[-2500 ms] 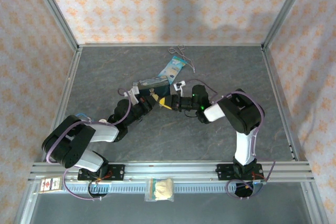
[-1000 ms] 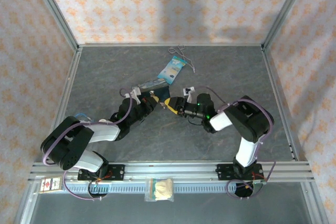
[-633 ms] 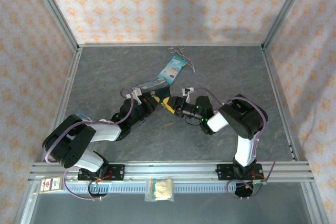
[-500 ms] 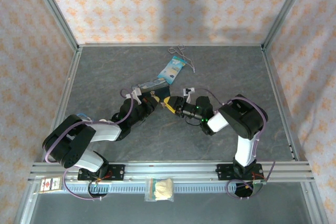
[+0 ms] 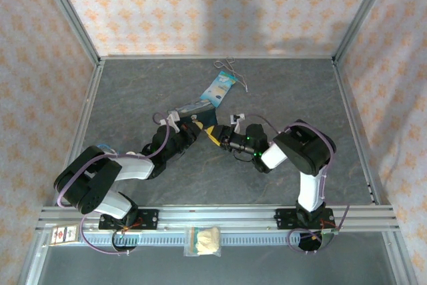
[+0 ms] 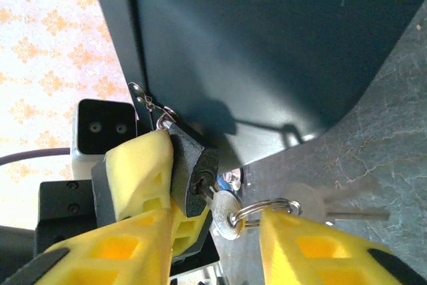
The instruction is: Unlock a padlock with a key
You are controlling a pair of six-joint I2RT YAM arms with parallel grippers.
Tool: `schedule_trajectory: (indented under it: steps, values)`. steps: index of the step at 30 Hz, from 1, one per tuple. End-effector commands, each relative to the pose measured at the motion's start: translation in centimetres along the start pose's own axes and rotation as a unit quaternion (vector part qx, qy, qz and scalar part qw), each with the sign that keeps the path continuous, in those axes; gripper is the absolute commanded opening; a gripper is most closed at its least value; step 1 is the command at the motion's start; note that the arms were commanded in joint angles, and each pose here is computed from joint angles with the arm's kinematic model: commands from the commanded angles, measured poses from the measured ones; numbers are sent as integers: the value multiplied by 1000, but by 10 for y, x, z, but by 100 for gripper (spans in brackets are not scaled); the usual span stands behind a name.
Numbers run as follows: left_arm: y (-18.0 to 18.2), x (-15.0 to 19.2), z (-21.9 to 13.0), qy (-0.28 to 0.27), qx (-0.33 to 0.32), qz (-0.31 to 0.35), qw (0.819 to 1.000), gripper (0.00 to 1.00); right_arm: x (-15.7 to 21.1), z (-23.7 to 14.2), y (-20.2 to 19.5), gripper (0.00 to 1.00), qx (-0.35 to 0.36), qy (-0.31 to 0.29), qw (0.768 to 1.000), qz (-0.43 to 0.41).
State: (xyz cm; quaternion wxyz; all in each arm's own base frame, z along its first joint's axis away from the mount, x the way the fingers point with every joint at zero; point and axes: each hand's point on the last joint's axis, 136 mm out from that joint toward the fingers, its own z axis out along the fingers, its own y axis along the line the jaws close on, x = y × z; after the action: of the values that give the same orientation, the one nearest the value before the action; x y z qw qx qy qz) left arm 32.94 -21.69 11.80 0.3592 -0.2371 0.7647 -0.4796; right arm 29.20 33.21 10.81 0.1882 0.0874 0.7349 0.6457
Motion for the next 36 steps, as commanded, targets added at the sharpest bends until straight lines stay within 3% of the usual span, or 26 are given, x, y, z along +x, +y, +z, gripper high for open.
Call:
schedule_trajectory:
  steps: [1,8,16,36]
  values:
    - [-32,-11,-2,-23,53,0,998,0,-4,4,18,34,-38,-7,999,-10]
    - [-31,-9,-5,-23,55,-3,998,0,-6,4,18,26,-40,-12,999,-5]
    - [-30,-8,-6,-22,57,-8,998,0,-8,6,22,0,-53,-12,999,3]
    - [-42,11,-5,8,101,-8,995,0,2,19,52,0,-118,23,992,38]
